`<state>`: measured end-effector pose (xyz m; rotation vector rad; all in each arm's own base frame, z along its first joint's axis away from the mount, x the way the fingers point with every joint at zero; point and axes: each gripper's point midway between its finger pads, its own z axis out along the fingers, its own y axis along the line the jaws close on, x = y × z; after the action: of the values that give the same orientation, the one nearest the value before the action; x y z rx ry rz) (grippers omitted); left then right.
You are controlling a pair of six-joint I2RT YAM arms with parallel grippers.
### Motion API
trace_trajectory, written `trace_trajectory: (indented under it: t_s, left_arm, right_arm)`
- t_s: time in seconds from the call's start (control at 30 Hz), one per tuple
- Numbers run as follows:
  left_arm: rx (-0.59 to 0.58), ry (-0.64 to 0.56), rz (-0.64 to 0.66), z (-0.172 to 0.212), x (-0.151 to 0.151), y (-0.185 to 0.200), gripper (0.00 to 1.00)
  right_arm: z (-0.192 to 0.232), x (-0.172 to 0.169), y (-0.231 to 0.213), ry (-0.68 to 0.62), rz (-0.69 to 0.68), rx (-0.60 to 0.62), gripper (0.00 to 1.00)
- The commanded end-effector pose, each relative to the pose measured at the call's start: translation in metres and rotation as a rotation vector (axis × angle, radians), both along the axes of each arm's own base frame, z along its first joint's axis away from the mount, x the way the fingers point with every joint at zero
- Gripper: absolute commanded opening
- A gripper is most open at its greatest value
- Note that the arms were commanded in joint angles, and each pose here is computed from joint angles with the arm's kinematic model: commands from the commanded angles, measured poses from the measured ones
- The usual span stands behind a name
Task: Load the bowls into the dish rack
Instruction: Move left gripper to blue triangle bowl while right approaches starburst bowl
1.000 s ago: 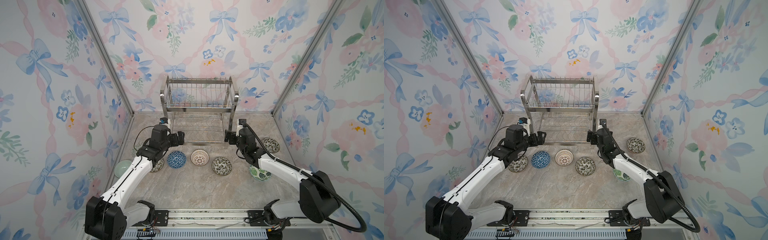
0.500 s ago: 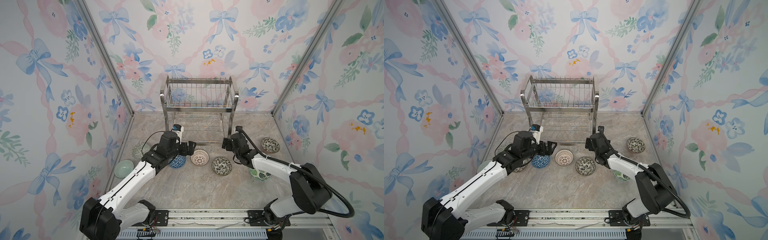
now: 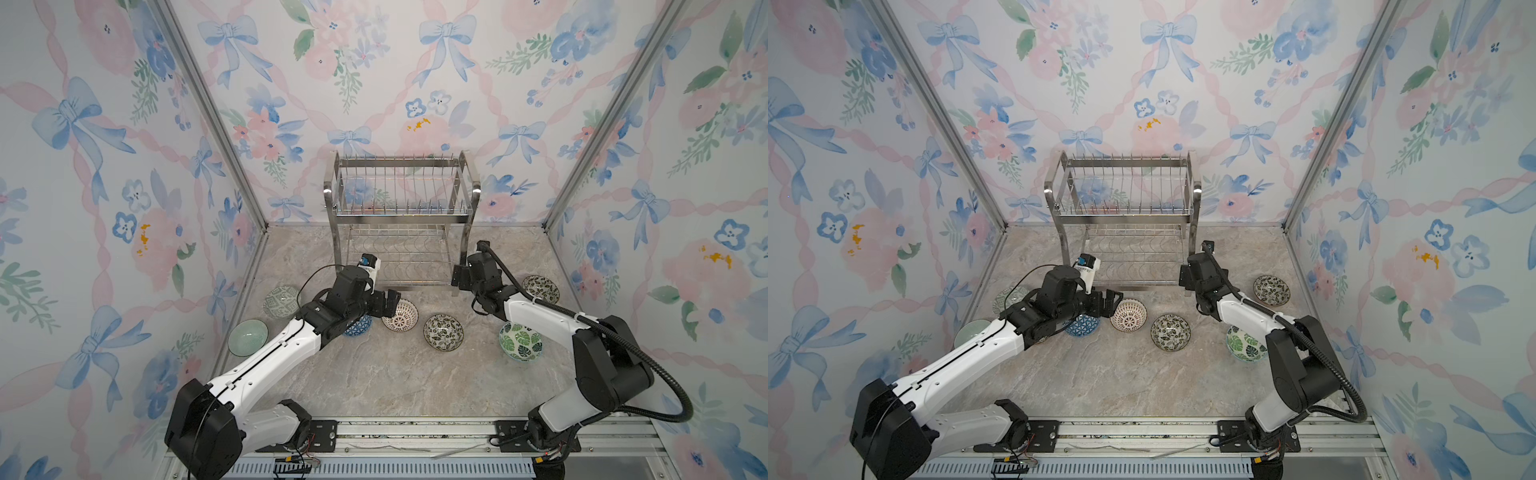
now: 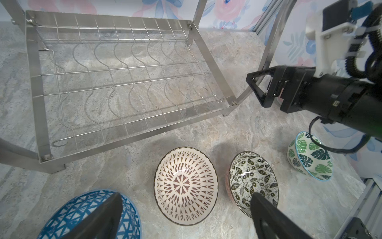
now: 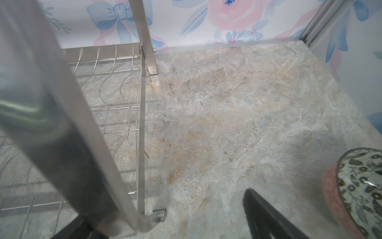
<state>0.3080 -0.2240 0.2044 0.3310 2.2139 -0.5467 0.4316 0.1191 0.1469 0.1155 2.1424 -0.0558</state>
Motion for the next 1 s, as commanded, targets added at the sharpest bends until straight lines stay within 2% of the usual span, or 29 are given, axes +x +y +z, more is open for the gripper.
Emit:
trace_trajectory:
  t_s: [0.0,0.13,0.23,0.33,0.43,0.57,0.63,0.83,0.97]
  left_arm:
    - [0.046,-0.063,-0.012,0.012,0.007,-0.007,0.98]
    - [0.087,-0.096,0.042,0.014,0.014,0.002,0.98]
    - [0.128,-0.13,0.062,0.015,0.019,0.008,0.98]
    - [0.164,-0.157,0.088,0.019,0.026,0.013,0.98]
    - [0.199,-0.177,0.081,0.022,0.029,0.014,0.98]
    - [0.163,-0.156,0.102,0.02,0.026,0.022,0.98]
    - [0.123,-0.135,0.062,0.02,0.022,0.019,0.98]
    - [0.036,0.054,0.071,-0.006,0.007,0.035,0.98]
    - [-0.074,0.132,0.093,-0.014,-0.006,0.05,0.98]
  right_arm:
    - [0.013,-0.001,-0.014,0.005,-0.039,-0.064,0.96]
    - [0.012,-0.022,-0.01,0.03,-0.063,-0.087,0.97]
    - [0.013,-0.037,-0.003,0.039,-0.052,-0.196,0.96]
    - [0.027,-0.047,-0.007,0.035,-0.095,-0.316,0.97]
    - [0.032,-0.058,-0.008,0.093,-0.094,-0.368,0.97]
    - [0.032,-0.07,0.0,0.114,-0.039,-0.396,0.96]
    - [0.032,-0.077,0.007,0.107,0.003,-0.363,0.96]
    - [0.027,-0.099,0.048,0.135,0.156,-0.072,0.97]
    - [0.023,-0.108,0.075,0.183,0.196,-0.013,0.97]
